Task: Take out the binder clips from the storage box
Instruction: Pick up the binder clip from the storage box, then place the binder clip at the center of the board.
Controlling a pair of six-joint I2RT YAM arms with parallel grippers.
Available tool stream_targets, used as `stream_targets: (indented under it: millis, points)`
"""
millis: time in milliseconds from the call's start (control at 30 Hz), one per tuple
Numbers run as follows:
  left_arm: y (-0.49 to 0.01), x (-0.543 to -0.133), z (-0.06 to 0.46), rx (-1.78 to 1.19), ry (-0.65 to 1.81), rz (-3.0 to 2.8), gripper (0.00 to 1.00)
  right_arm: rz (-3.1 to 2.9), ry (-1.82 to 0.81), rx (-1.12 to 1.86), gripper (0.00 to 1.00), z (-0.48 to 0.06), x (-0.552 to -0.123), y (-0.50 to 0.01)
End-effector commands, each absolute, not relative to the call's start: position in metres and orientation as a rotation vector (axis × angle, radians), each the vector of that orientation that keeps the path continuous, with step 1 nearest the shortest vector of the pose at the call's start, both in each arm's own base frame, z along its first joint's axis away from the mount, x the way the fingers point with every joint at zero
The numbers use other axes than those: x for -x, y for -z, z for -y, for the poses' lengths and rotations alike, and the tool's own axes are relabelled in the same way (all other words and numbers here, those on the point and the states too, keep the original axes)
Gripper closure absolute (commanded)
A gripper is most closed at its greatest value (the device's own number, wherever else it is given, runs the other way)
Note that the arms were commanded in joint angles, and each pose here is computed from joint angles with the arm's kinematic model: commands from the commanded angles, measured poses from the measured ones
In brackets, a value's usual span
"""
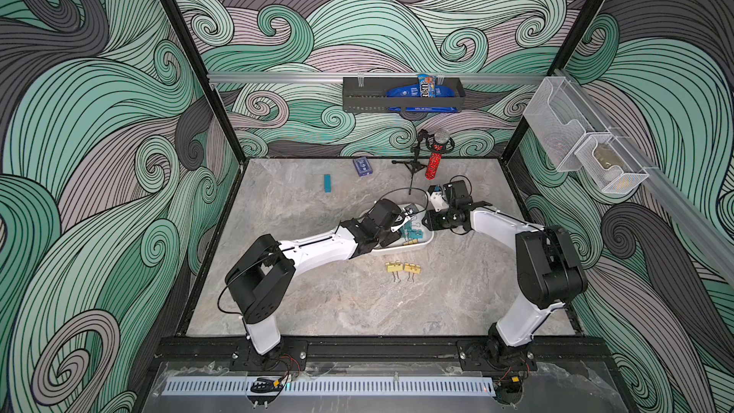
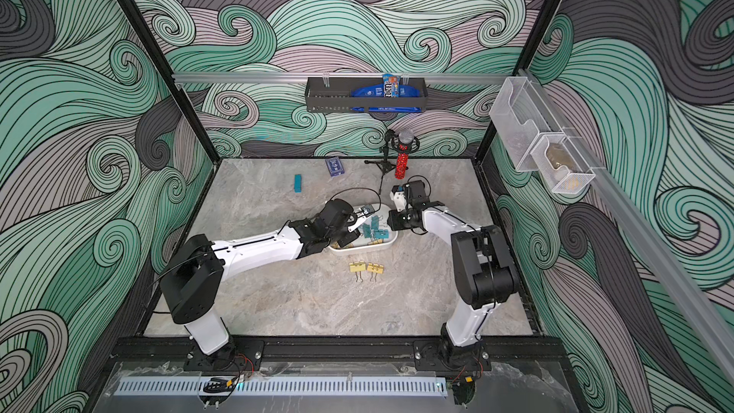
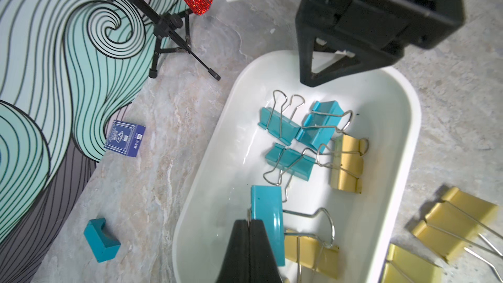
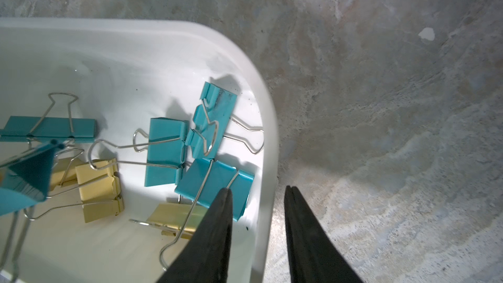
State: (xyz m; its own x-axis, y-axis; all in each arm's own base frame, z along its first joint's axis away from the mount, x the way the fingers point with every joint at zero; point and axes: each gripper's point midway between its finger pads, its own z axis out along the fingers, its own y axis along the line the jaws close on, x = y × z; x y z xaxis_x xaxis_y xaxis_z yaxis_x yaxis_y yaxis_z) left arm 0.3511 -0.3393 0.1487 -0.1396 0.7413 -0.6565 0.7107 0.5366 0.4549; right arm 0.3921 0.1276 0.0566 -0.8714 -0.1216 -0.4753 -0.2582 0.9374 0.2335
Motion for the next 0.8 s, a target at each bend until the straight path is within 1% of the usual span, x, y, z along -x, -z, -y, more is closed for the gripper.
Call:
stream_targets:
  millis: [0, 133, 233, 300, 400, 567, 767]
  points:
    - [-0.177, -0.351, 0.335, -1.165, -0.051, -1.796, 1.00, -2.648, -0.413, 0.290, 0.65, -0.130, -0.386, -0.050]
    - [-0.182, -0.334, 0.324, -1.236, -0.055, -1.740, 1.00, -2.648, -0.412, 0.291, 0.65, -0.130, -0.386, -0.050]
    - [-0.191, -0.311, 0.313, -1.297, -0.018, -1.649, 1.00, -2.649, -0.413, 0.295, 0.65, -0.130, -0.386, -0.049]
    - [-0.208, -0.295, 0.303, -1.299, 0.000, -1.554, 1.00, -2.650, -0.414, 0.294, 0.65, -0.130, -0.386, -0.049]
    - [-0.217, -0.278, 0.288, -1.305, -0.008, -1.471, 1.00, -2.650, -0.416, 0.295, 0.65, -0.131, -0.386, -0.049]
    - [-0.197, -0.257, 0.274, -1.427, -0.026, -1.470, 1.00, -2.652, -0.418, 0.295, 0.65, -0.131, -0.386, -0.048]
    - [-0.167, -0.232, 0.276, -1.552, -0.019, -1.424, 1.00, -2.651, -0.421, 0.298, 0.65, -0.131, -0.386, -0.049]
